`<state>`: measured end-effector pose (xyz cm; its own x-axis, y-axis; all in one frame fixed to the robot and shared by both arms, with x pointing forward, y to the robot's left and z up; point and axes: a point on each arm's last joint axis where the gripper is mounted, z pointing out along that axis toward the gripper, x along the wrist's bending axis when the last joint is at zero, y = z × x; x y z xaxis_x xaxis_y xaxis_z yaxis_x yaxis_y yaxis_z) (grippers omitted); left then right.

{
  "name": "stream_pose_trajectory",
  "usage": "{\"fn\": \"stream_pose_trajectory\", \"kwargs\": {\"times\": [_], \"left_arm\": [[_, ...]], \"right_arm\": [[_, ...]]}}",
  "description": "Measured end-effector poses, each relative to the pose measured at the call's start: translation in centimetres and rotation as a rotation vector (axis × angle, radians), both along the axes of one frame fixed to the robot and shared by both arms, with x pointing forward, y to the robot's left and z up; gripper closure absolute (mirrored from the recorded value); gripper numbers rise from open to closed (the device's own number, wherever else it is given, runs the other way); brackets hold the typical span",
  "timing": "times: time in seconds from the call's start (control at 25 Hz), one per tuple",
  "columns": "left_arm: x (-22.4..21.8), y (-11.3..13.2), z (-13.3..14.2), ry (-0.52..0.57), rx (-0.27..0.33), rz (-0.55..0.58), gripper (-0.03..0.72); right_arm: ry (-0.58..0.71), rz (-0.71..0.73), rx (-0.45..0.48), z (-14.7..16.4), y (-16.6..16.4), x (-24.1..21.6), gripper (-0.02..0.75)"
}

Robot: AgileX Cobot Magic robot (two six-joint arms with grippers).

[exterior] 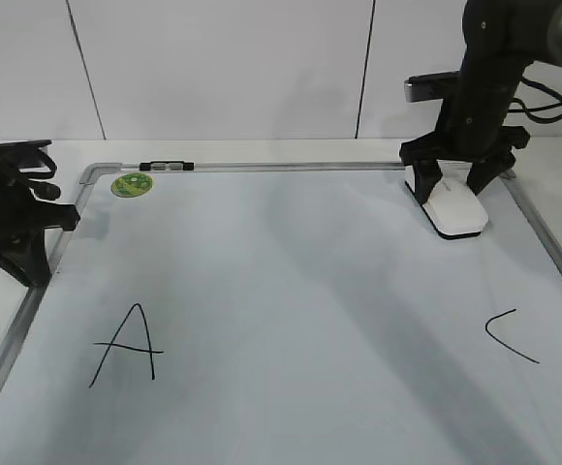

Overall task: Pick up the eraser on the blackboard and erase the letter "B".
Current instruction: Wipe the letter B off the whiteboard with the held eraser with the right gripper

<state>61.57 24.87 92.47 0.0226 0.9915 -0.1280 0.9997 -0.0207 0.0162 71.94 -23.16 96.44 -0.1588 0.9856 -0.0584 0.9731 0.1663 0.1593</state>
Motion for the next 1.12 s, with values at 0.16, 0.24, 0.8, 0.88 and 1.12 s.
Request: {"fn": "stream_pose_trajectory", "kwargs": {"times": [0.16, 0.24, 0.8, 0.88, 1.12], "left_arm": [[0.00, 0.00, 0.00, 0.000, 0.000, 0.000, 0.662], [0.00, 0.00, 0.00, 0.000, 0.000, 0.000, 0.662], [0.00, 0.00, 0.00, 0.000, 0.000, 0.000, 0.661], [0.00, 0.00, 0.00, 0.000, 0.000, 0.000, 0.660], [0.00, 0.00, 0.00, 0.000, 0.000, 0.000, 0.660]], "right_arm": [[0.000, 0.000, 0.000, 0.00, 0.00, 0.00, 0.127], [0.000, 0.000, 0.000, 0.00, 0.00, 0.00, 0.128], [0.000, -0.001, 0.006, -0.02, 0.05, 0.02, 0.180], [0.001, -0.001, 0.008, -0.02, 0.07, 0.02, 0.183], [0.004, -0.005, 0.028, -0.03, 0.25, -0.01, 0.183]]}}
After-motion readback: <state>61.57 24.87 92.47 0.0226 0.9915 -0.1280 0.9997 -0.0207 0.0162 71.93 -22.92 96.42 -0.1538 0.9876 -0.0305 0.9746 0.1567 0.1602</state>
